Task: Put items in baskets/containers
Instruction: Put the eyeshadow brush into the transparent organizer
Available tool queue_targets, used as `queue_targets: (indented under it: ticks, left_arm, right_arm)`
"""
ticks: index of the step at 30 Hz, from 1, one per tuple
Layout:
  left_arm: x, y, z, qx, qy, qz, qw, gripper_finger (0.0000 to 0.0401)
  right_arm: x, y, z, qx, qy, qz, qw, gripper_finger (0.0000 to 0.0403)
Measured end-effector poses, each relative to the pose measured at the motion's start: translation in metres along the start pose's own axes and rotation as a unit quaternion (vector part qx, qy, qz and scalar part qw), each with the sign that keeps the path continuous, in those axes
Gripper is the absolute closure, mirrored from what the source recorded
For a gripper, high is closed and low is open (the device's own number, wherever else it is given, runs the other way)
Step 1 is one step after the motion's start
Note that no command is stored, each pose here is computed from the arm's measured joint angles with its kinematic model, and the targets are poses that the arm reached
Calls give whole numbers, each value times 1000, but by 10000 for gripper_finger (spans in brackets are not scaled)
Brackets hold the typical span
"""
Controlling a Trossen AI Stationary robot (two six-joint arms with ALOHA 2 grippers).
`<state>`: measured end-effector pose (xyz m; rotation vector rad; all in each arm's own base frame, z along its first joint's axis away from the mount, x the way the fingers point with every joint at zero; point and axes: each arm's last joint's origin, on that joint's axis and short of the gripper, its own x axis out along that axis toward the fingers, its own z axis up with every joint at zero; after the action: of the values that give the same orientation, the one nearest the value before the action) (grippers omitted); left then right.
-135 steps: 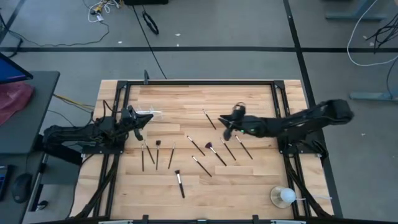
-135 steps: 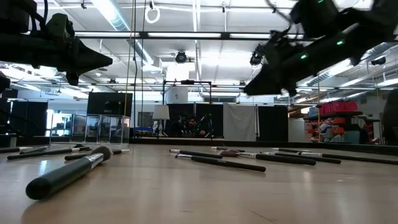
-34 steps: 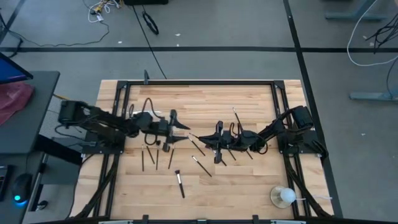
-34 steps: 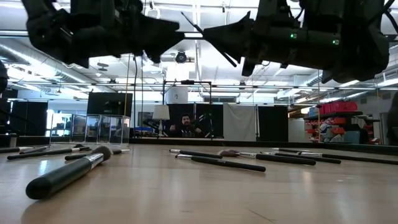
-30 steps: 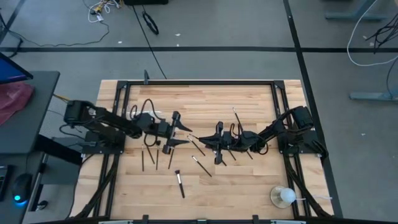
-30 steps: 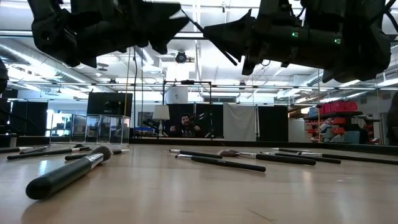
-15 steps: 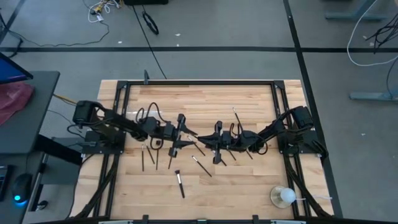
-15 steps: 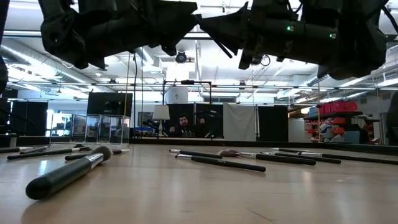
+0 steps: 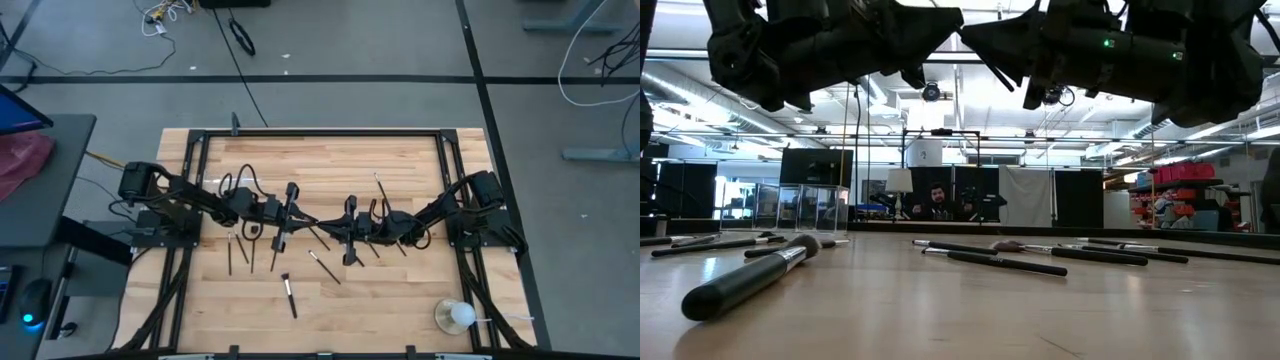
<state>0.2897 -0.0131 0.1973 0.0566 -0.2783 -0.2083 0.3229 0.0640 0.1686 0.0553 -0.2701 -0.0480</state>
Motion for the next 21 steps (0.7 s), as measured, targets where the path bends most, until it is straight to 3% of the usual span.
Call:
queue_targets:
  ticks: [6,11,17,21]
  left_arm:
    - [-1,0,3,-18,28,5,999,383]
    - [-10,0,19,-25,114,74,990,383]
    - [-50,3,44,-19,259,255,931,383]
    - [-83,7,68,-23,289,334,897,381]
  right_arm:
    - [-1,-1,-3,18,16,-12,1000,361]
    - [-15,-9,-4,13,38,-91,995,309]
    - [-31,-16,-7,29,56,-131,989,265]
    - [-33,-16,-12,39,77,-128,988,253]
